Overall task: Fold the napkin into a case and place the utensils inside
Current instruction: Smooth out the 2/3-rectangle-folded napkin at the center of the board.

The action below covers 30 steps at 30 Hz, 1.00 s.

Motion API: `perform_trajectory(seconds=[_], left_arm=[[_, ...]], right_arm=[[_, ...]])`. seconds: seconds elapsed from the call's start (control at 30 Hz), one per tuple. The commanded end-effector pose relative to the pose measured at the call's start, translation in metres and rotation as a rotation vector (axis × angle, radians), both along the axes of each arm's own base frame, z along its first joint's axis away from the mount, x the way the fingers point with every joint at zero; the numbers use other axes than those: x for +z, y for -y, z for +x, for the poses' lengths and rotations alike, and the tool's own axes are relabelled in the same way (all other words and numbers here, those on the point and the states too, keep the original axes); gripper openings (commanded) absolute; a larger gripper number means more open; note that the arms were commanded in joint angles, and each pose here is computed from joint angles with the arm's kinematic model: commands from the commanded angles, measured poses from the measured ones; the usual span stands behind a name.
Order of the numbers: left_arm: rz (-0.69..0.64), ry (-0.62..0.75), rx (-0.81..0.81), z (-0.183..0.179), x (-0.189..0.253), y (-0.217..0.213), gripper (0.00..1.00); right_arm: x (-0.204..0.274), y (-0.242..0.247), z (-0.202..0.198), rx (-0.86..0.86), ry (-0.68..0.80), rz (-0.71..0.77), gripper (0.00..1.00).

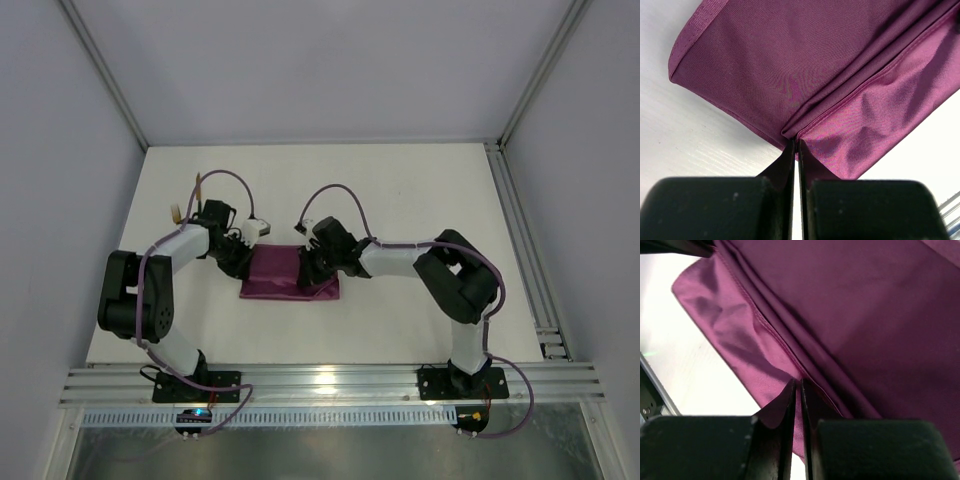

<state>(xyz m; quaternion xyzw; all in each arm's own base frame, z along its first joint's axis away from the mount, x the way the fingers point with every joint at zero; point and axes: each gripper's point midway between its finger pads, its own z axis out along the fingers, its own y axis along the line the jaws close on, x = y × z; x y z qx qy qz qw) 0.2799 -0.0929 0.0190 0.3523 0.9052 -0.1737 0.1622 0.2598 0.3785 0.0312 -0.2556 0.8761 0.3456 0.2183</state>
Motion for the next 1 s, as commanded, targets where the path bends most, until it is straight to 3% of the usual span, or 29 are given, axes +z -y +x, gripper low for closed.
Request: perform_trajectory(seconds=[0.0,0.4,0.43,0.47,0.57,0.7,0.73,0.83,0.87,0.97], left_arm=[[0.024,0.035,0.037,0.016,-0.002,-0.005,0.00],[0.051,0.043,0.067,0.023,-0.005,-0.010,0.01],[0.055,0.043,0.071,0.024,-0.005,-0.010,0.04],[0.057,0.048,0.072,0.024,-0.005,-0.011,0.16],[0.061,0.087,0.087,0.030,0.007,-0.012,0.37],[-0.017,0.193,0.067,0.035,0.053,-0.001,0.45],[-0.033,0.209,0.061,0.032,0.061,0.002,0.44],[-0.063,0.246,0.025,0.017,0.081,0.011,0.28],[-0.059,0.219,0.011,0.009,0.078,0.013,0.16],[-0.005,0.147,-0.062,-0.010,0.052,0.018,0.06]], right_arm=[[-0.009,0.006,0.014,-0.090,-0.015,-0.010,0.11],[-0.005,0.017,0.023,-0.122,-0.023,-0.001,0.10],[-0.005,0.017,0.023,-0.122,-0.024,-0.007,0.10],[-0.004,0.016,0.024,-0.123,-0.024,-0.006,0.10],[-0.008,0.017,0.024,-0.143,-0.046,-0.012,0.09],[-0.016,0.018,0.021,-0.159,-0.075,-0.020,0.09],[-0.016,0.017,0.021,-0.162,-0.078,-0.015,0.09],[-0.014,0.016,0.022,-0.168,-0.078,-0.003,0.08],[-0.014,0.016,0.022,-0.170,-0.079,-0.005,0.08],[-0.013,0.015,0.024,-0.174,-0.076,0.000,0.08]])
